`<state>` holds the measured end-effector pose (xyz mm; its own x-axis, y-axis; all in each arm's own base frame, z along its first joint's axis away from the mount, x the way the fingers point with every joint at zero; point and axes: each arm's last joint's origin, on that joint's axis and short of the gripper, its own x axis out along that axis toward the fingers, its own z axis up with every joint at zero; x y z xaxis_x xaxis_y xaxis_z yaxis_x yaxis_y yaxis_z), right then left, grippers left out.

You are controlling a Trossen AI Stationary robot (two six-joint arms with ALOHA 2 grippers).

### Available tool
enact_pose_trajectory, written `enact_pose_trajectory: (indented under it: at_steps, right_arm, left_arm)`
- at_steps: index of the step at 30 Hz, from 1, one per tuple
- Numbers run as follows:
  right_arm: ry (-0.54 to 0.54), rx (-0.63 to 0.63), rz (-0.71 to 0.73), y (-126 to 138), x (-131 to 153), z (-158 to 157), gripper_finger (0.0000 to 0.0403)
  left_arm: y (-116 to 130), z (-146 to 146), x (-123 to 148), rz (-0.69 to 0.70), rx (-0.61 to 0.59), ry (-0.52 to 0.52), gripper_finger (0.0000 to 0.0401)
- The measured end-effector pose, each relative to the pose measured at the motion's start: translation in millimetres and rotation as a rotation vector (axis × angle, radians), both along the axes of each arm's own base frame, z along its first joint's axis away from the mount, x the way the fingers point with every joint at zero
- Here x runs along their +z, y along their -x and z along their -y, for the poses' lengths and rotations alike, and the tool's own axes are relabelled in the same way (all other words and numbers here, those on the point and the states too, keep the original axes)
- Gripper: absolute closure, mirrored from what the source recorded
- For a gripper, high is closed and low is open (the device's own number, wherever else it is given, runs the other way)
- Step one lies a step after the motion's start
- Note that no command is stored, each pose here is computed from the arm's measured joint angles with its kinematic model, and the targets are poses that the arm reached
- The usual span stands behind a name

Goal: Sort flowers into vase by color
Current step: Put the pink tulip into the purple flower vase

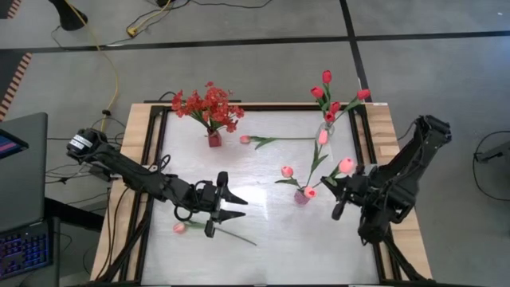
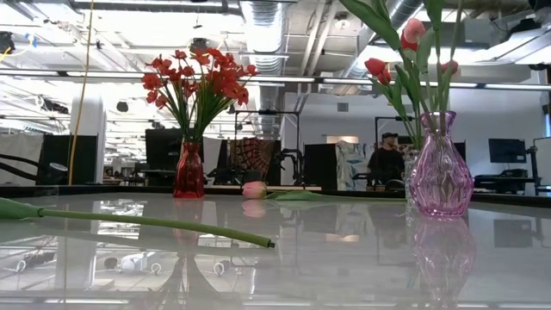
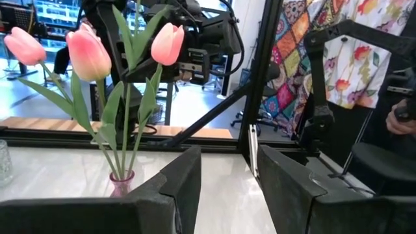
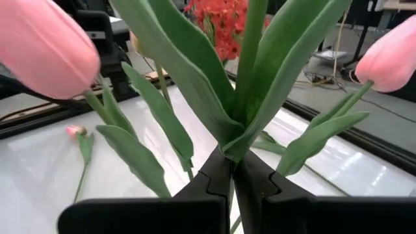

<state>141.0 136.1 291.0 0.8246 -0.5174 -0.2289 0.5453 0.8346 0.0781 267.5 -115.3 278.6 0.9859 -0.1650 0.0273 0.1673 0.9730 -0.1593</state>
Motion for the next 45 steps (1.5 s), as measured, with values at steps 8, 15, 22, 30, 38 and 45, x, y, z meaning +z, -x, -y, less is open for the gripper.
enact_pose_trajectory:
  at_steps: [8,15,22,30,38,45]
  right_arm:
    - [-0.004,-0.052,-0.052,-13,-7,5,0.0367]
    - [-0.044,-0.078,-0.130,-24,-12,11,0.0343]
    - [-0.099,-0.070,-0.237,-33,-15,20,0.0286]
    - [-0.190,0.059,-0.482,-47,-19,33,0.0189]
    - [-0.398,0.242,-0.726,-53,-25,46,0.0143]
    - [-0.445,0.293,-0.803,-41,-23,44,0.0143]
  left_arm:
    - [-2,1,-4,-0.027,-0.010,-0.004,0.0264]
    - [-2,1,-6,-0.039,-0.009,-0.010,0.0264]
    - [-2,1,-7,-0.046,-0.010,-0.022,0.0264]
    - [-1,0,-15,-0.127,0.017,-0.052,0.0264]
    - [-7,-12,-33,-0.271,0.111,-0.052,0.0264]
    - [-49,-26,-69,-0.407,0.197,-0.123,0.0264]
